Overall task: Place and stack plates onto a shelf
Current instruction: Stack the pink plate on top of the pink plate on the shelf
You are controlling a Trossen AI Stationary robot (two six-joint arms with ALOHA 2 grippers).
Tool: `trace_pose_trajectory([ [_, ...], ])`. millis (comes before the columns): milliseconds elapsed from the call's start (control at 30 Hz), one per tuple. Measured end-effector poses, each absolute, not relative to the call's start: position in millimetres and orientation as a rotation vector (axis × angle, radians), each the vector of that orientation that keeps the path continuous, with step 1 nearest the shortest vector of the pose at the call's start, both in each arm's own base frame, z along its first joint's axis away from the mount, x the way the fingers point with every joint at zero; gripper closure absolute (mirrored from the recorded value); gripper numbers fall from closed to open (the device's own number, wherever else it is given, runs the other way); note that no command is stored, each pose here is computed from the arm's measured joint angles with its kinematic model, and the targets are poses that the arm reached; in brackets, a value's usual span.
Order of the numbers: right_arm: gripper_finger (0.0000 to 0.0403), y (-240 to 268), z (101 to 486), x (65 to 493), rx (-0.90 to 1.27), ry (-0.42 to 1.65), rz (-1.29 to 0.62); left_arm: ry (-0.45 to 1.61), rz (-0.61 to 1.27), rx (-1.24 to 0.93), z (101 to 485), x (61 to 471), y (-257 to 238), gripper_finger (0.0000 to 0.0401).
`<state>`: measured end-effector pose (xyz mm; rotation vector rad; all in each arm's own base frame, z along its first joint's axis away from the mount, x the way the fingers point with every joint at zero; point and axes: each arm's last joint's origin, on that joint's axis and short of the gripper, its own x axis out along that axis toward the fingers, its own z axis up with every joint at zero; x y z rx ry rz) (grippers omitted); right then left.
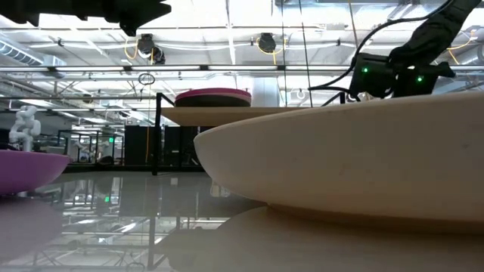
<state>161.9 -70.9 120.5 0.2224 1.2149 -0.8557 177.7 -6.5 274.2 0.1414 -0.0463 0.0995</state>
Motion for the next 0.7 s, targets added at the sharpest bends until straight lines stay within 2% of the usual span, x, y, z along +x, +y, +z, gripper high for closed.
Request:
trace_pose_trajectory([
  [167, 0.0387, -71, 124, 162, 0.221, 1.177, -0.866, -0.044, 0.1, 0.142, 274, 178, -7, 0.0206],
  [433, 0.0398, -71, 144, 158, 0.275, 1.009, -0.939, -0.037, 0.099, 0.141, 273, 178, -7, 0.0206],
  [700, 0.0402, -69, 188, 149, 0.35, 0.603, -0.97, -0.036, 0.099, 0.139, 273, 178, -7, 0.0206],
])
